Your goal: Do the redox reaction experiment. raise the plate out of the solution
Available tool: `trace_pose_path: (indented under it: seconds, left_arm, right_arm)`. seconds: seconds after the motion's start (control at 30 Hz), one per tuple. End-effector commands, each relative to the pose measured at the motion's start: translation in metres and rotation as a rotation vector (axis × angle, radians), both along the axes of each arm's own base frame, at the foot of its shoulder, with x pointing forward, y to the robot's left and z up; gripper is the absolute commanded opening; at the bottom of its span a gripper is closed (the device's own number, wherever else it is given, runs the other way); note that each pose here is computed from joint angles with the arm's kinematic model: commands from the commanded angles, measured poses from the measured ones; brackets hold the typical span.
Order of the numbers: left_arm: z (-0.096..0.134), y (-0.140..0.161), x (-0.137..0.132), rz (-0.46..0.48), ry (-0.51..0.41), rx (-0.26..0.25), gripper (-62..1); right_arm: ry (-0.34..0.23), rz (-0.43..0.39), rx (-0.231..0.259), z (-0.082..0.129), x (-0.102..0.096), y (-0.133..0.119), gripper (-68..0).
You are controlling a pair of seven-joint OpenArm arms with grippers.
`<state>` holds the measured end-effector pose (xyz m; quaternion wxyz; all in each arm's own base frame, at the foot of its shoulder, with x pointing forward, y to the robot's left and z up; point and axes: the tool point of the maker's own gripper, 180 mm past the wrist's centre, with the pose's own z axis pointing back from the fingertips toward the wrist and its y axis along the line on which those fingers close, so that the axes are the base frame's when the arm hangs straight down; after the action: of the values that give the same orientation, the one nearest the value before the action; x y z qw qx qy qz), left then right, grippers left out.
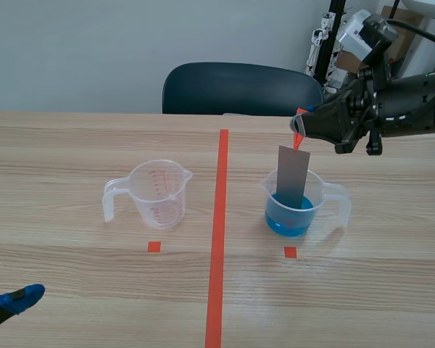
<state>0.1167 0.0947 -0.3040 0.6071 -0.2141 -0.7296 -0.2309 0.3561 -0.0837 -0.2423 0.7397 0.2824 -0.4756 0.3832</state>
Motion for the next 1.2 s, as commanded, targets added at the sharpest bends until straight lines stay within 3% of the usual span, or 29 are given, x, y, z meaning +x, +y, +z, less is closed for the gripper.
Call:
trace_pose_path:
  seconds: [0.0, 0.13, 0.67, 0.87, 1.0, 1.17]
  left_arm:
    - [0.007, 0.001, 0.001, 0.012, -0.019, -0.011, 1.4]
    - [-0.001, 0.001, 0.002, 0.016, 0.016, 0.015, 1.4]
    - [-0.001, 0.001, 0.002, 0.016, 0.013, 0.013, 1.4]
    - [0.002, 0.002, 0.003, 0.021, 0.004, 0.008, 1.4]
    - [0.015, 0.003, 0.000, 0.013, -0.057, -0.037, 1.4]
    - [0.013, 0.003, 0.001, 0.019, -0.052, -0.026, 1.4]
  right_arm:
    - [-0.021, 0.000, 0.012, 0.010, 0.003, -0.004, -67.1]
    - [-0.021, 0.000, 0.012, 0.010, 0.003, -0.004, -67.1]
    - [-0.030, -0.005, 0.015, 0.013, 0.005, -0.005, -67.1]
    - [-0.054, -0.021, 0.046, 0.026, 0.010, -0.008, -67.1]
    - [-0.081, -0.016, 0.054, 0.037, 0.010, -0.007, -67.1]
    - [-0.111, 0.017, 0.078, 0.057, 0.003, -0.002, -67.1]
